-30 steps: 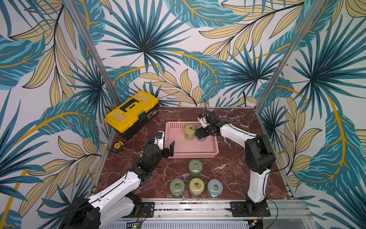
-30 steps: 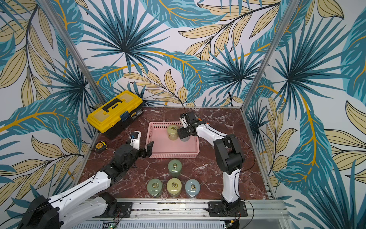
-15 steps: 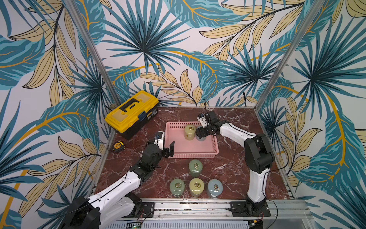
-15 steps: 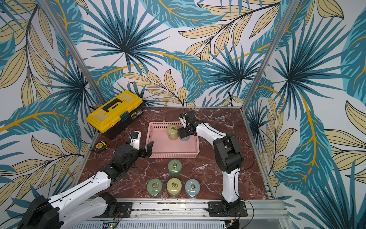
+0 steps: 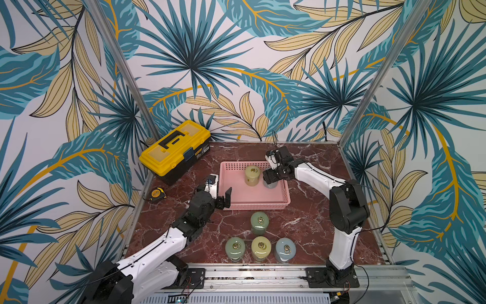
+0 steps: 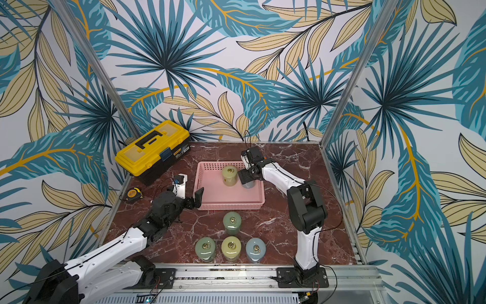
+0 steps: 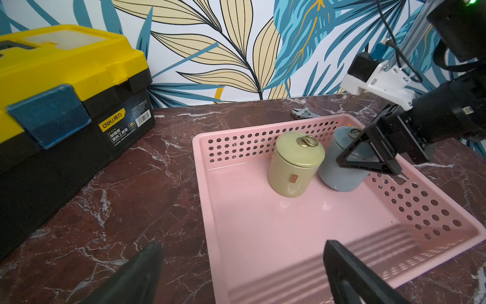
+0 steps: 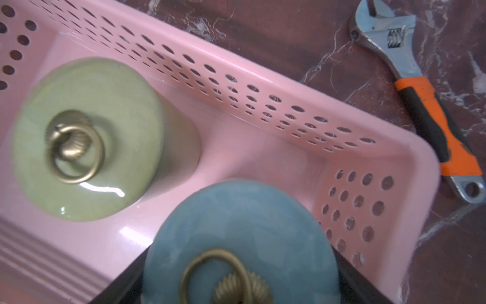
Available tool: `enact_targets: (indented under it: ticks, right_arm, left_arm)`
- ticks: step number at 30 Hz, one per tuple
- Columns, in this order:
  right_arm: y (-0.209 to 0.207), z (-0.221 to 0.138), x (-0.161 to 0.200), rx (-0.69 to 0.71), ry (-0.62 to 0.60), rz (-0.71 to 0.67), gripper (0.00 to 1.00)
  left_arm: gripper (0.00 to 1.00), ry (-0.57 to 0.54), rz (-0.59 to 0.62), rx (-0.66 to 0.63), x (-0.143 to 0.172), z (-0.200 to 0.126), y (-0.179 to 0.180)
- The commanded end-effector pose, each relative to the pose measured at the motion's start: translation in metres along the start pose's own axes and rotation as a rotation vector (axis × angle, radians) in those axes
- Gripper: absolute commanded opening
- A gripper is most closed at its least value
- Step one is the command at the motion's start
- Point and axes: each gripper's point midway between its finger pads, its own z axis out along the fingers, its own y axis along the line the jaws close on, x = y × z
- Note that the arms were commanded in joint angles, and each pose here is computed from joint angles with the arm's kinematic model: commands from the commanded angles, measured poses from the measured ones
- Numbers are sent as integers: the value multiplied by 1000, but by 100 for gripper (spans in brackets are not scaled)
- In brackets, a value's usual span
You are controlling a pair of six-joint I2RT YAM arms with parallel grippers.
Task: Take the tea canister out of the basket
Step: Pick up the tea canister from the basket.
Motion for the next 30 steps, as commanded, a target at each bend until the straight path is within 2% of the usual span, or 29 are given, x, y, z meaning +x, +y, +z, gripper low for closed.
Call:
enact_targets:
  ticks: [1, 16, 30]
  right_arm:
    - [-2, -37, -26, 12, -105, 23, 56]
    - [3, -82, -28, 16, -158, 34, 56]
    - [13, -137, -9, 19, -201, 43, 56]
  left_arm:
    - [100, -5, 5, -8, 1, 0, 2]
    - [100, -4, 4, -3, 1, 0, 1]
    - [100, -3, 1, 6, 1, 0, 0]
